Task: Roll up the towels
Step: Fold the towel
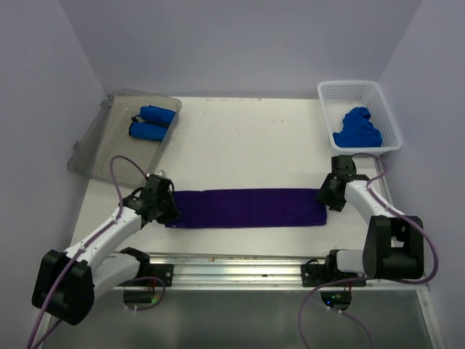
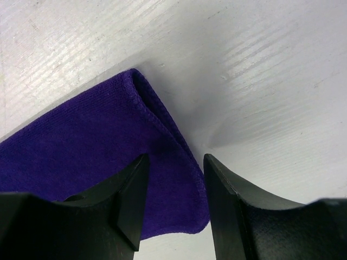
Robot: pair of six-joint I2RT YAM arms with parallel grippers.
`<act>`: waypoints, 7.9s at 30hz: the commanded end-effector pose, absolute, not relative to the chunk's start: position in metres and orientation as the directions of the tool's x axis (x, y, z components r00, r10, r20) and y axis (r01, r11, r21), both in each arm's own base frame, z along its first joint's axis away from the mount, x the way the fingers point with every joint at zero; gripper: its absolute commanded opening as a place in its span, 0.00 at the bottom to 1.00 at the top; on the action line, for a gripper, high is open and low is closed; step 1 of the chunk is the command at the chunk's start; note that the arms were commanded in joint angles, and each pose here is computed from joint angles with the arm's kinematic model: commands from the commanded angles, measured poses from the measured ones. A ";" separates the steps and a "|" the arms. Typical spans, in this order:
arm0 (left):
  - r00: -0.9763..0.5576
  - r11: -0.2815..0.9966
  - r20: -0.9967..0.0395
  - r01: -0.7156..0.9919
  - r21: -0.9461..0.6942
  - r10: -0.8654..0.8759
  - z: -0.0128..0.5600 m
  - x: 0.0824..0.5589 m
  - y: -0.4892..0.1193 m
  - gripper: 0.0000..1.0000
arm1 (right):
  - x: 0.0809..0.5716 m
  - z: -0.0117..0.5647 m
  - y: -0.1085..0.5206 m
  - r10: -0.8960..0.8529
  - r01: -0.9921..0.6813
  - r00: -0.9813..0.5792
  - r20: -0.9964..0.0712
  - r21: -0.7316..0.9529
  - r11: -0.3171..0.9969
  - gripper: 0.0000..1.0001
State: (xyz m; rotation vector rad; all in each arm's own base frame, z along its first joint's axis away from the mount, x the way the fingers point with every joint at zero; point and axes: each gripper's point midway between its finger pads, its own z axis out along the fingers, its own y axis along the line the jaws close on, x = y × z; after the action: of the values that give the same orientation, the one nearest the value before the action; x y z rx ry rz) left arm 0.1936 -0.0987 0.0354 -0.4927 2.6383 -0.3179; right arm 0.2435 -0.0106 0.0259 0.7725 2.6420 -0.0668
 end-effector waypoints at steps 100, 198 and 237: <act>-0.807 0.893 -0.391 -0.358 -0.272 -0.443 0.020 0.205 -0.108 0.00 | 0.250 0.146 0.439 -0.112 -0.361 -0.805 -0.582 0.331 0.872 0.53; -0.846 0.900 -0.437 -0.106 -0.423 -0.305 0.069 0.236 -0.161 0.09 | 0.266 0.049 0.267 -0.004 -0.110 -0.884 -0.468 0.199 0.974 0.31; -0.900 0.948 -0.376 -0.104 -0.301 -0.219 0.022 0.236 -0.157 0.00 | 0.265 0.010 0.210 -0.042 -0.065 -0.893 -0.449 0.036 0.997 0.29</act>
State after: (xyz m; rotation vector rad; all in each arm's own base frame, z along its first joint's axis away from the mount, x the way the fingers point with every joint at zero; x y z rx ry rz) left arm 0.2133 -0.1503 0.0157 -0.2938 2.7444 -0.3945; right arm 0.2890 0.2340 0.0206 -0.0956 2.6293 0.1283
